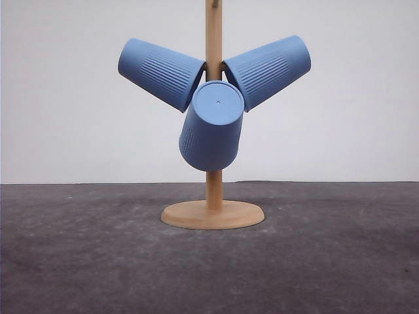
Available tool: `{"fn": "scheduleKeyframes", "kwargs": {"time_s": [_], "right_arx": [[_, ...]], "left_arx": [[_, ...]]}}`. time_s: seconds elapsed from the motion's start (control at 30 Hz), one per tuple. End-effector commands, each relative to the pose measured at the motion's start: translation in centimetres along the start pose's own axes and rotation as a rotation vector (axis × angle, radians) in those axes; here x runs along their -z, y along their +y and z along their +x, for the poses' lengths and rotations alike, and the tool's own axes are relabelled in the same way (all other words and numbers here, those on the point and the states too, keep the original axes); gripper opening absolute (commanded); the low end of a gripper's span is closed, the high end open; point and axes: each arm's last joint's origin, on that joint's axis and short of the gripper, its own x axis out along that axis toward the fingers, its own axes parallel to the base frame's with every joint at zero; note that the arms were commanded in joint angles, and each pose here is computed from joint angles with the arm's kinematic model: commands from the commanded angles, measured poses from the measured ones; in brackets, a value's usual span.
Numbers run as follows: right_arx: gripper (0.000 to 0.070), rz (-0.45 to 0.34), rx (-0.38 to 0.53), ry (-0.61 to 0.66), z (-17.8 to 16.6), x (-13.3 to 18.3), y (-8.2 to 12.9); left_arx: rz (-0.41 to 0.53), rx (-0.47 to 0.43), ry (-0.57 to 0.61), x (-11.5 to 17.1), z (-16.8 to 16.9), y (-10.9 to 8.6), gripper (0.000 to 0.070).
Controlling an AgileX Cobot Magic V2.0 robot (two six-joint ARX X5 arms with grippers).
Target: Place three cups
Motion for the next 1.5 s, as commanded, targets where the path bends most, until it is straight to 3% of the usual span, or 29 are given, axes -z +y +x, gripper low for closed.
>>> {"fn": "scheduleKeyframes", "kwargs": {"time_s": [0.0, 0.07, 0.23, 0.3, 0.6, 1.47], "right_arx": [[0.0005, -0.04, 0.009, -0.017, -0.1, -0.4, 0.0], [0.0006, -0.056, 0.027, -0.015, 0.0, 0.1, -0.1], [0.0005, -0.036, 0.258, -0.094, 0.2, 4.0, -0.4], [0.0005, -0.024, 0.301, -0.135, 0.3, 5.6, -0.5], [0.0006, 0.033, 0.33, -0.219, 1.4, 10.3, -0.6], [0.0005, 0.025, 0.358, -0.24, 1.2, 10.1, -0.6]], "left_arx": [[-0.005, 0.0, 0.008, 0.4, 0.1, 0.0, 0.0016], [-0.005, 0.0, 0.008, 0.4, 0.1, 0.0, 0.0016], [-0.005, 0.0, 0.008, 0.4, 0.1, 0.0, 0.0016], [-0.005, 0.0, 0.008, 0.4, 0.1, 0.0, 0.0016], [-0.005, 0.0, 0.008, 0.4, 0.1, 0.0, 0.0016], [-0.005, -0.002, 0.005, 0.4, 0.1, 0.0, 0.0016]]}}
